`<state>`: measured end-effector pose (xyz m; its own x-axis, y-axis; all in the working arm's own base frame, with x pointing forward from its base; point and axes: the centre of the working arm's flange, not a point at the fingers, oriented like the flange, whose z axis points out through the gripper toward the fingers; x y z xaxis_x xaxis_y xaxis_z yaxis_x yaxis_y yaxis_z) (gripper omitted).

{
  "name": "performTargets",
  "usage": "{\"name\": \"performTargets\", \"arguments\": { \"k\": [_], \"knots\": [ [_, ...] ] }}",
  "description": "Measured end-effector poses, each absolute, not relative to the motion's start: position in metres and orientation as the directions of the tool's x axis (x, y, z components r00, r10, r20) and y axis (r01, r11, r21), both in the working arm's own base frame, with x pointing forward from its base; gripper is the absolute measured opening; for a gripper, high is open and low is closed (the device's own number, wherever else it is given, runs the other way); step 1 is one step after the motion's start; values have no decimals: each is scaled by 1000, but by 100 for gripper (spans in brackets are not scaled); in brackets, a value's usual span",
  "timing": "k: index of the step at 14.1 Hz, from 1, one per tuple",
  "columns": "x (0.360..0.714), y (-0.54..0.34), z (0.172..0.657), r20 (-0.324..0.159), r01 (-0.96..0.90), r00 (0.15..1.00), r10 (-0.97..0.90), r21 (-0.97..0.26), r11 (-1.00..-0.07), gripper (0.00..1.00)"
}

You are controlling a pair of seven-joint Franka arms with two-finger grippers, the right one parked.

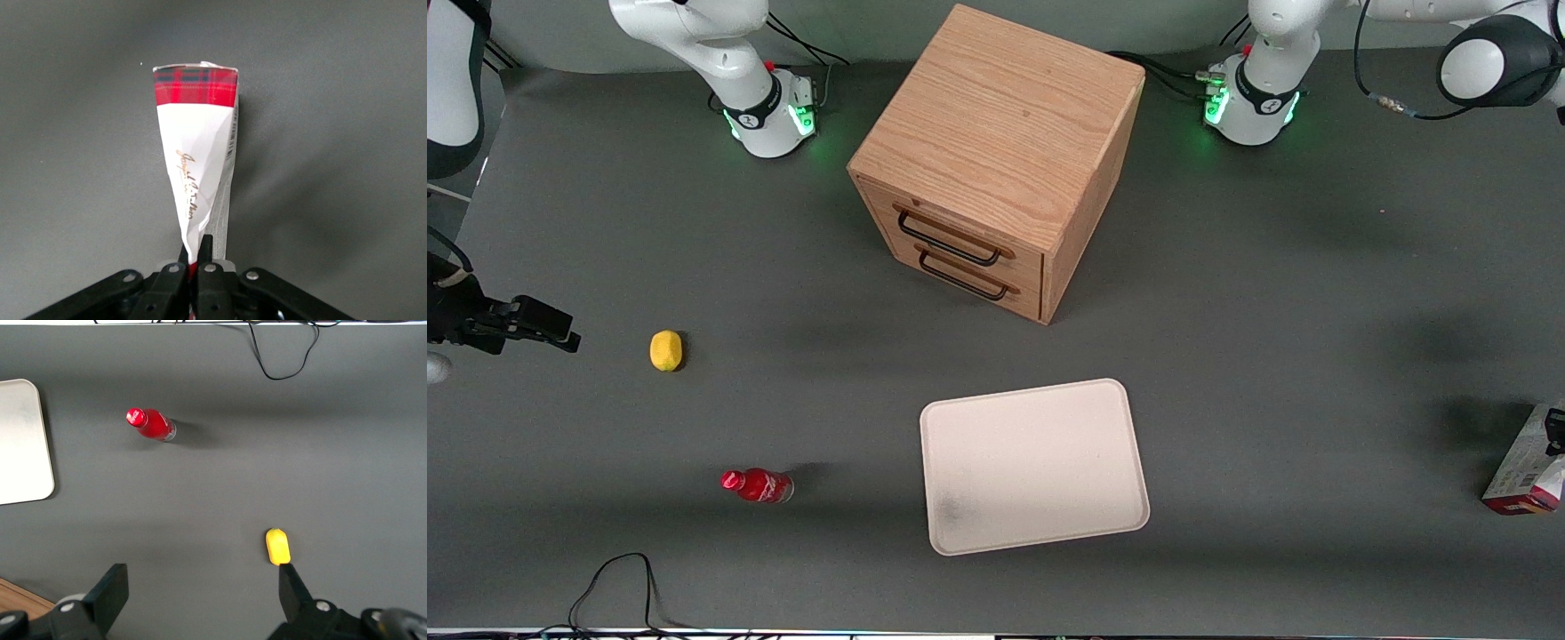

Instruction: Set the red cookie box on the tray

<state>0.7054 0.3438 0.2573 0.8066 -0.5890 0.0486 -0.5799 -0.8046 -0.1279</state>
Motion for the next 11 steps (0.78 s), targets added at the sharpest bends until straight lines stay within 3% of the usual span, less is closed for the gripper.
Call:
{"name": "performTargets", "arguments": {
  "k": [4,7,11],
  "knots": [
    [701,344,285,15,-580,812,-584,-90,-809,3],
    [693,343,346,-1,-556,829,-559,-91,-826,3],
    [681,335,429,22,-431,899,-436,-123,-894,3]
  ]
}}
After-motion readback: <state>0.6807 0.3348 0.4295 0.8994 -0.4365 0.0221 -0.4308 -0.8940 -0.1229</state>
